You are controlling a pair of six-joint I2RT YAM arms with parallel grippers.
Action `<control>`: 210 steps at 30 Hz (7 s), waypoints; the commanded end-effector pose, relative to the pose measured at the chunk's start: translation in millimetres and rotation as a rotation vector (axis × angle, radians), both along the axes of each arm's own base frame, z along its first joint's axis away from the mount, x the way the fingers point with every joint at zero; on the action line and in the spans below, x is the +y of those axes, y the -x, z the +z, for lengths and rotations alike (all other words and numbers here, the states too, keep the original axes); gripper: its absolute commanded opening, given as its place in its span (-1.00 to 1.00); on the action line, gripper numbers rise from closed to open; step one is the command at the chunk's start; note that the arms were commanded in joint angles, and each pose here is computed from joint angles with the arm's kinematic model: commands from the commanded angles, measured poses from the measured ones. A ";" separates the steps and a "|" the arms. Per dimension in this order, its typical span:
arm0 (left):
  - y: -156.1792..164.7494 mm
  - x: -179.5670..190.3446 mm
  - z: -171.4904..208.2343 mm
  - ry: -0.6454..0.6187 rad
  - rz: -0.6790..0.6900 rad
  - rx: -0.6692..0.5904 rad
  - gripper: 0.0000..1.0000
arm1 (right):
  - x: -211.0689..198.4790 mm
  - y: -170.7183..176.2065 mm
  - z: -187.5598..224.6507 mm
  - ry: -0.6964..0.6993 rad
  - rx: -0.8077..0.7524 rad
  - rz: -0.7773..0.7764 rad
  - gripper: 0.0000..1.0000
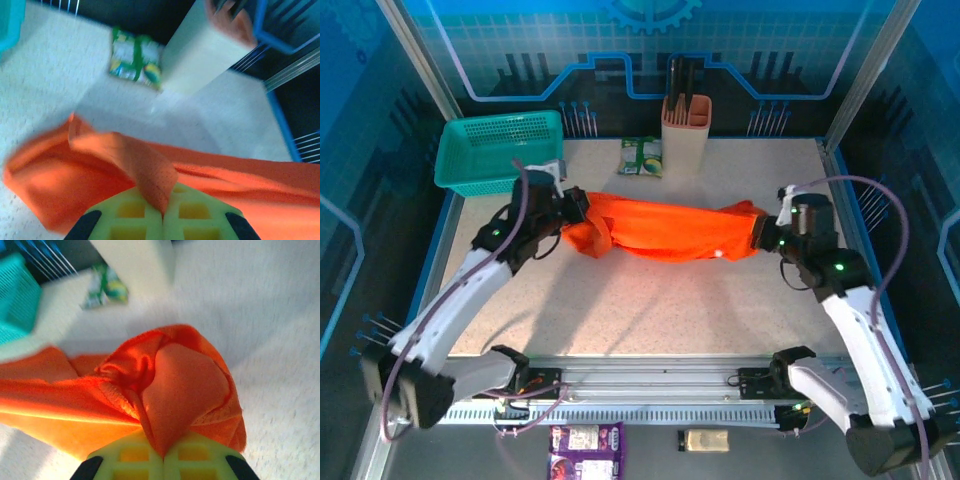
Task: Fold the inside-out t-shirt
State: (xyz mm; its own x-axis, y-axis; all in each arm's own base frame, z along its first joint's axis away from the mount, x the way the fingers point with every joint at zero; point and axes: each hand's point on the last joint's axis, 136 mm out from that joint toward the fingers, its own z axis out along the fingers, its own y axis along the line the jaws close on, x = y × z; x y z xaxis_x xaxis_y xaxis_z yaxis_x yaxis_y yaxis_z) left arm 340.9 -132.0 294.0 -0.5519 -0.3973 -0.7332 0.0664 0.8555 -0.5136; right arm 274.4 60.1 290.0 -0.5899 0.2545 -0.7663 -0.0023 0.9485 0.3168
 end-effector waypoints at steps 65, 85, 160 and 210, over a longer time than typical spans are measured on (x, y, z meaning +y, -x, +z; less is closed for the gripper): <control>-59.2 -1.2 -64.8 0.062 -0.060 0.278 -1.00 | 360.1 35.7 -217.9 0.005 0.506 0.779 -0.58; -2.8 23.1 -96.9 0.079 -0.092 0.328 -0.25 | 278.6 6.4 -52.9 -0.141 0.368 0.817 -1.00; 99.6 -222.8 -323.1 -0.960 -1.201 0.516 0.27 | 243.5 76.8 122.0 -0.130 0.051 0.825 -1.00; 45.1 -153.6 46.3 0.380 -0.845 -0.031 -1.00 | 123.9 -2.8 -57.7 -0.091 0.131 0.440 0.24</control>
